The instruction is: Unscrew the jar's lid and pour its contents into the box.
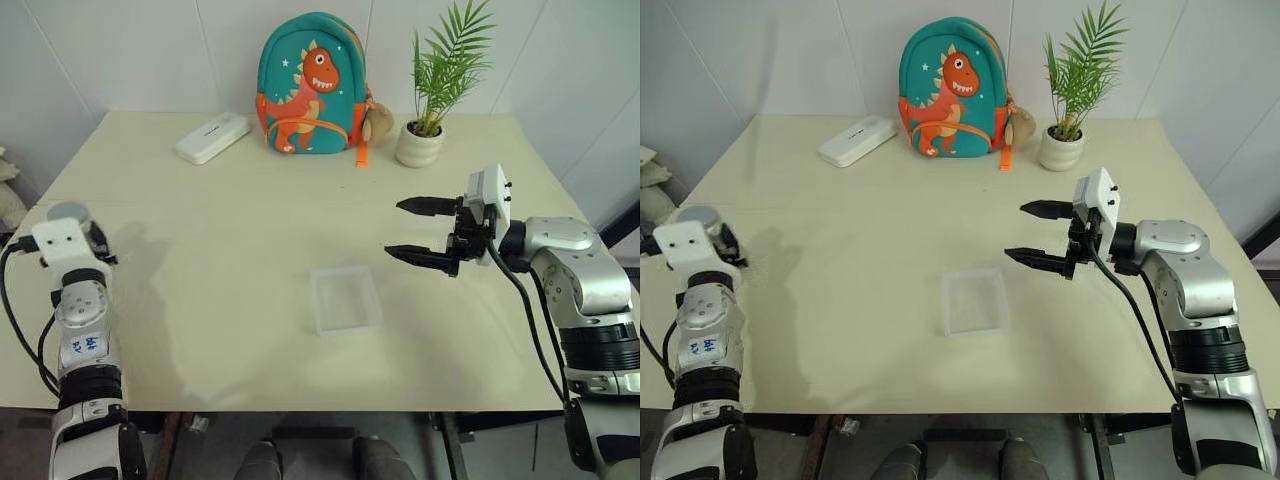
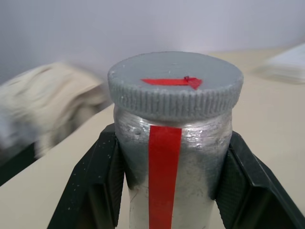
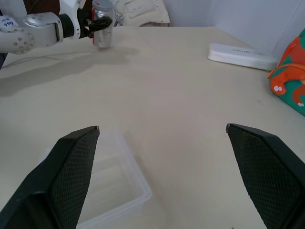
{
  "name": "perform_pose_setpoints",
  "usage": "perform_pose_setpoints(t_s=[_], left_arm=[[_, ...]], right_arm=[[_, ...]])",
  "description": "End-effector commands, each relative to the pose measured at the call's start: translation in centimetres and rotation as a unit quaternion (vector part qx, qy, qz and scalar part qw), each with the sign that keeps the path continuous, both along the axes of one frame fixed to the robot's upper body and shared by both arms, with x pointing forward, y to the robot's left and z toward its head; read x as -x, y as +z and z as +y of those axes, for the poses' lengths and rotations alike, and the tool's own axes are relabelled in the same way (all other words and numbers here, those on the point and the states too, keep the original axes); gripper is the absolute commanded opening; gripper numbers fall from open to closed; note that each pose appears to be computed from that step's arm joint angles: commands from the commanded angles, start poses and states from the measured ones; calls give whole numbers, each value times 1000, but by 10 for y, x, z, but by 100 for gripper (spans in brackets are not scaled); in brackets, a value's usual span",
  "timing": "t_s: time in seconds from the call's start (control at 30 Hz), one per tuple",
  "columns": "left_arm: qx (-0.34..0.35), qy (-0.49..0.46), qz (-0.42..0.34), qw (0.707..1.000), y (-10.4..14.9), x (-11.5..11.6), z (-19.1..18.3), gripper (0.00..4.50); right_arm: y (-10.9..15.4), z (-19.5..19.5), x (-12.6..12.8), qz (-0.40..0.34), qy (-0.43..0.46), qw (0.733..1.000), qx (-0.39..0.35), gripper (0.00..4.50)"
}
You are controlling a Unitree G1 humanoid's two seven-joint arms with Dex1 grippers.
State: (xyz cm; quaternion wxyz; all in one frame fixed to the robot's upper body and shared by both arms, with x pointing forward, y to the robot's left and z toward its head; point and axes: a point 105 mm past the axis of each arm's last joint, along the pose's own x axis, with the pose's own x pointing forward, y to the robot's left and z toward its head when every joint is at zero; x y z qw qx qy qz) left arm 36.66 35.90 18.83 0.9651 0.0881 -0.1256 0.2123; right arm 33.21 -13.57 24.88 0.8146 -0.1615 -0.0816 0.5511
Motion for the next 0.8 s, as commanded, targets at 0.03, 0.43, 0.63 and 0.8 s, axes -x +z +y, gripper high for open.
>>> perform_pose_setpoints(t_s=[0.03,0.43,0.63,0.8], left_arm=[[-25,-97,-19,995,20,-2,-32,209],[-52,-461,46,884,40,-1,-161,209],[-92,-588,79,800,35,5,-202,209],[-120,-659,64,740,38,10,-226,209]], right_arm=[[13,1,6,-30,-10,999,-14,450],[21,24,19,-41,-75,995,-50,450],[29,41,31,-42,-92,991,-87,450],[32,51,35,-41,-110,988,-105,450]])
